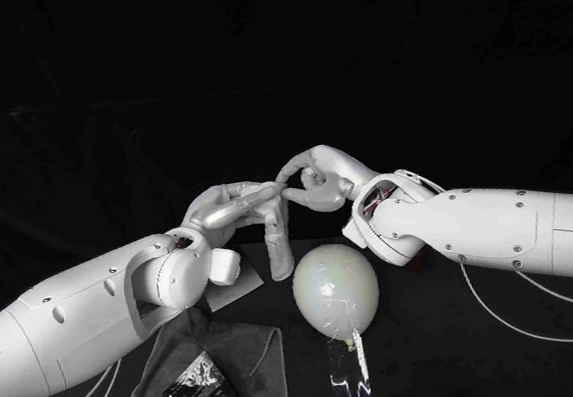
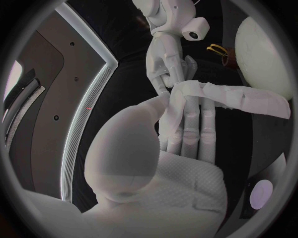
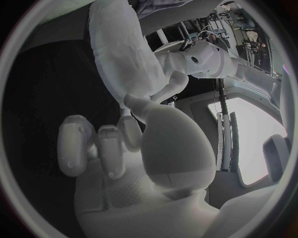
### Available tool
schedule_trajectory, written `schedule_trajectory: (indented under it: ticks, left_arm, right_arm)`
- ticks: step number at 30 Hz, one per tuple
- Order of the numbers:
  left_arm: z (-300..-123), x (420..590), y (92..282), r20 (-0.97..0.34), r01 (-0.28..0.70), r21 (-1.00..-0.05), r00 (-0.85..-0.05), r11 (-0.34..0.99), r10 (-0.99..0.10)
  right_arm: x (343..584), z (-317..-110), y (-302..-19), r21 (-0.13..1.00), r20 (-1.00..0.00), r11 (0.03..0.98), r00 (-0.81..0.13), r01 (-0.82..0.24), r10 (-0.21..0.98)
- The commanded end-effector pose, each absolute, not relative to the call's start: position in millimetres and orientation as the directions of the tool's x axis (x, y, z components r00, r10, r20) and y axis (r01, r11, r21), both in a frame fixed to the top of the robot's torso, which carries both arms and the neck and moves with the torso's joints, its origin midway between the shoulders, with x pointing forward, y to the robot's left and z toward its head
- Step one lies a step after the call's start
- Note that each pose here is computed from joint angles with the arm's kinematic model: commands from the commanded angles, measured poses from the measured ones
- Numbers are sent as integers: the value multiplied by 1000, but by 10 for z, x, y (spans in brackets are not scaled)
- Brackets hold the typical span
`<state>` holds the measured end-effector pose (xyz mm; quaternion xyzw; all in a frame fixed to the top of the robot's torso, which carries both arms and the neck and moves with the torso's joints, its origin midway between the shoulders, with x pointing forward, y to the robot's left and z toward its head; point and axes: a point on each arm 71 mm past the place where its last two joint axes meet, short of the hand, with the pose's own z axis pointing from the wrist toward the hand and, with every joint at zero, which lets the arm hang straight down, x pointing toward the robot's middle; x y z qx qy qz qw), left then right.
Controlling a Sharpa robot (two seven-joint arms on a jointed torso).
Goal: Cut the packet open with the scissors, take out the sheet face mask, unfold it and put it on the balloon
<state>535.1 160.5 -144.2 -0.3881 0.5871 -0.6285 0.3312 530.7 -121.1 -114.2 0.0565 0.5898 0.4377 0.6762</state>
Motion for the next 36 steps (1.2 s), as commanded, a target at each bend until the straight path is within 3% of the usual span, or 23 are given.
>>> schedule_trajectory:
  ticks: [1,36]
  left_arm:
    - [-1419,5336,1573,98,-26,-995,-505,-98,-858]
    - [-1417,5331,1582,95,-24,-995,-499,-96,-861]
  right_arm:
    - [5303,-1130,-1204,592,-742,601,-72,-536,666]
    - [5321,-1106,-1282,595,-723,605,-23,-530,690]
